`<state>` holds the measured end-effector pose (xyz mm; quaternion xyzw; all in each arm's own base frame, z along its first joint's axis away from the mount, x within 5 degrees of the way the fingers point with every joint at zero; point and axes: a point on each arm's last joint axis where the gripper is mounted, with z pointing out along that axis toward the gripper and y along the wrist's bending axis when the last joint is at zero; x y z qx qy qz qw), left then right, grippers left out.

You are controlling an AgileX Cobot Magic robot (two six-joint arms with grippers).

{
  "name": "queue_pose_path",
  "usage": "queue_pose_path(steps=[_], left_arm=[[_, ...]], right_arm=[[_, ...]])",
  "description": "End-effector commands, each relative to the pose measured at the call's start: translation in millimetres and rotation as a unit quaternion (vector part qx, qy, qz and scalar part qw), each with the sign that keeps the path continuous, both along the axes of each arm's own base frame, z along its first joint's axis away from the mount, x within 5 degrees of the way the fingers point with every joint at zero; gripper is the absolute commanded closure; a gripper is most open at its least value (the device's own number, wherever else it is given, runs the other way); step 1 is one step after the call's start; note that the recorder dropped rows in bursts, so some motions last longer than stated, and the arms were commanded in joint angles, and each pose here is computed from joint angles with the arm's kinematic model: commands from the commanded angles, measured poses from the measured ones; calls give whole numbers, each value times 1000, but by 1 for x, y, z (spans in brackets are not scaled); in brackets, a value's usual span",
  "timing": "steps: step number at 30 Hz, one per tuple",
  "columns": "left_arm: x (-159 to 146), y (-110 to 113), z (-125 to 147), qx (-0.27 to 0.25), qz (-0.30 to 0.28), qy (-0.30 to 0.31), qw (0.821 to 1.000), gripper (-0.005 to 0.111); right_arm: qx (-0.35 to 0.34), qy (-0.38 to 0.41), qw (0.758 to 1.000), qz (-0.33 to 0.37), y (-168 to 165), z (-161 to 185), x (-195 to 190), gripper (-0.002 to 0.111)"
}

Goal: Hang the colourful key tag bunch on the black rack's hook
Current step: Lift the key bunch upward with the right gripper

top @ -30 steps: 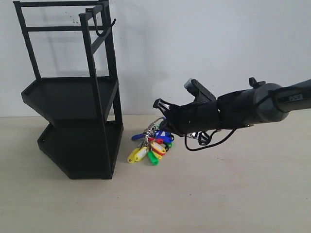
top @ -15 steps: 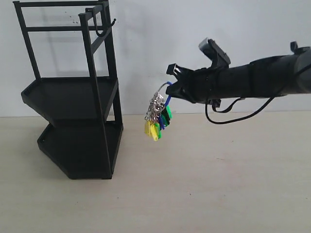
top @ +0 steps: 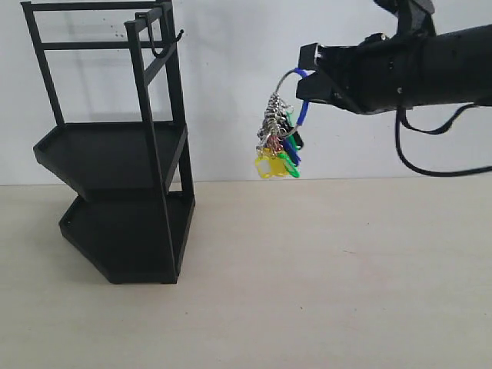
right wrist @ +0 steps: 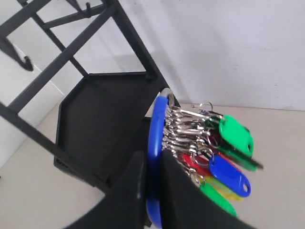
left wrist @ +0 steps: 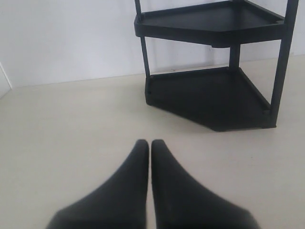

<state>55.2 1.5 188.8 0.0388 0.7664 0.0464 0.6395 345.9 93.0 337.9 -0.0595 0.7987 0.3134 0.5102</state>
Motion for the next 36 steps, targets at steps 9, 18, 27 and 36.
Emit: queue_pose_path(steps=[9,18,27,36], left_arm=[[0,0,1,-1,-1,-5,1000,102],[0,0,1,-1,-1,-5,1000,102],[0,0,1,-1,-1,-5,1000,102],[0,0,1,-1,-1,-5,1000,102]], right_arm=[[50,-6,996,68,3,24,-57,109],[35,-42,997,47,-1,43,-64,109],[105,-24,994,-1,-5,52,-56,109],[53,-49,994,86,8,52,-67,109]])
